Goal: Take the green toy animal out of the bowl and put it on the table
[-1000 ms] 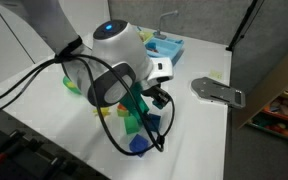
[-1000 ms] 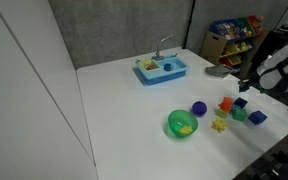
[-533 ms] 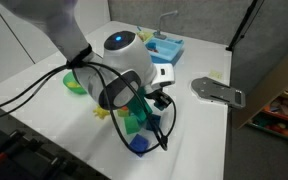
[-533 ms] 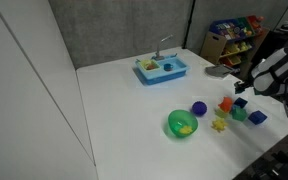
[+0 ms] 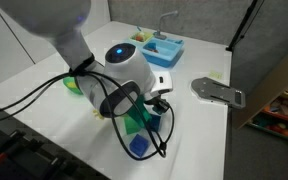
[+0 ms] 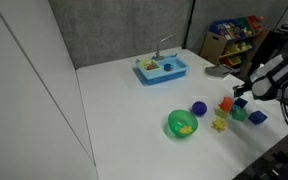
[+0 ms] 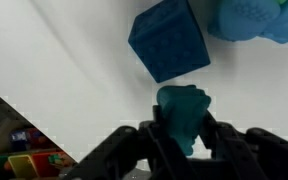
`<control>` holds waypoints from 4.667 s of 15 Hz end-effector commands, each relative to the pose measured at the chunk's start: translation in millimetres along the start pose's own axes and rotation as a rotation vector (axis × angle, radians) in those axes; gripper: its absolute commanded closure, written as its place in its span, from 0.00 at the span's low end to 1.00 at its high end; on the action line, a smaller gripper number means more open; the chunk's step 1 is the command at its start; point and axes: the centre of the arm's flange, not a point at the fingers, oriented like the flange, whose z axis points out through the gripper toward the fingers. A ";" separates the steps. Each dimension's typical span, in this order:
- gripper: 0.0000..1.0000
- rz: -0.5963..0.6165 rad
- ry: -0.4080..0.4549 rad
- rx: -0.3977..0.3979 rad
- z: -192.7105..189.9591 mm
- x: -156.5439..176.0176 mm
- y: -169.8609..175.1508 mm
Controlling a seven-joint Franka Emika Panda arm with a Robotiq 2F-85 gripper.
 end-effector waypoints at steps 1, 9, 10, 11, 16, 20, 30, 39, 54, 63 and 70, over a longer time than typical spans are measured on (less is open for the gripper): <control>0.88 -0.027 0.019 0.013 0.9 -5.0 10.1; 0.88 -0.044 0.026 0.009 -5.5 -22.6 15.5; 0.88 -0.047 0.032 0.005 -7.7 -26.1 15.0; 0.88 -0.051 0.037 0.003 -9.3 -29.0 14.8; 0.88 -0.072 0.047 -0.014 -15.1 -39.3 19.5; 0.38 -0.080 0.043 -0.027 -18.2 -42.3 27.3; 0.00 -0.102 0.043 0.003 -54.8 -41.5 20.5; 0.00 -0.103 -0.022 0.004 -112.3 -26.9 -11.5; 0.00 -0.083 -0.371 0.027 -151.6 34.1 -156.8; 0.00 -0.153 -0.526 0.097 -234.0 29.0 -192.8; 0.00 -0.190 -0.512 0.112 -320.0 40.7 -187.0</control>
